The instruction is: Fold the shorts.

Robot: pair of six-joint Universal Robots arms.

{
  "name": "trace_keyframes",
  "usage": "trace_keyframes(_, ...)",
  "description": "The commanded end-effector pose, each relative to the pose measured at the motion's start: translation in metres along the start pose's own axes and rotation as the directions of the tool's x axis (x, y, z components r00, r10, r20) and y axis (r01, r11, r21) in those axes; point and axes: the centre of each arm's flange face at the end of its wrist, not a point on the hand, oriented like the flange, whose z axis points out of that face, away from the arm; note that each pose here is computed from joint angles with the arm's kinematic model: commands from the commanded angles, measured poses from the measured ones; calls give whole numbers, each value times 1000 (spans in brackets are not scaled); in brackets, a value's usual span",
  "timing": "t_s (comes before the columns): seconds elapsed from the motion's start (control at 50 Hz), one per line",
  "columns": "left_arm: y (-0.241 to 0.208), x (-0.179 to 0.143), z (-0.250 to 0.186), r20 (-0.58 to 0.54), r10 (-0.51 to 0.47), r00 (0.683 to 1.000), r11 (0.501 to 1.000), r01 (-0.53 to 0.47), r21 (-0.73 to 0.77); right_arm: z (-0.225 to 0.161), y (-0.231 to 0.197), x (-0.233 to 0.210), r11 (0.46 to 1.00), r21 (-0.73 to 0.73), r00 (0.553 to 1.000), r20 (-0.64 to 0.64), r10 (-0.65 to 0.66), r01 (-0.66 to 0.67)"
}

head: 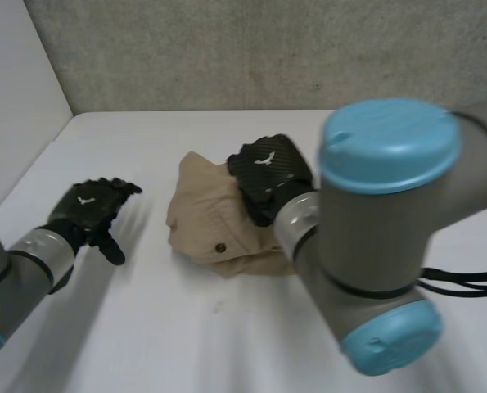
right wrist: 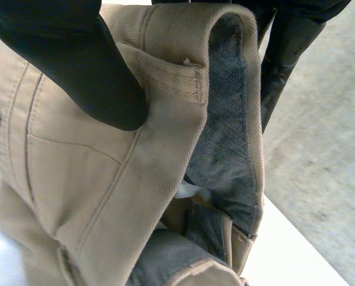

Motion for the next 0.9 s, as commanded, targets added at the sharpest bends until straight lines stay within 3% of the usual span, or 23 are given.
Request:
trace_keyframes(0.02, 23, 39, 27, -134, 10, 991, 1000, -14, -28, -13, 9, 27, 1000, -20, 1000, -12, 18, -19)
trace_keyframes(0.2, 18, 96, 29, -275, 30, 961, 1000, -28, 14, -22, 16, 47, 999, -33, 997, -65, 35, -37)
trace_keyframes(0.42, 3, 103, 50, -40, 40, 998, 997, -37, 72, -45, 3, 66, 999, 23, 992, -120, 45, -43)
trace_keyframes(0.9, -18, 137, 57, -125, 59, 990, 984, -37, 172, -76, -11, 90, 995, 97, 987, -152, 45, -31)
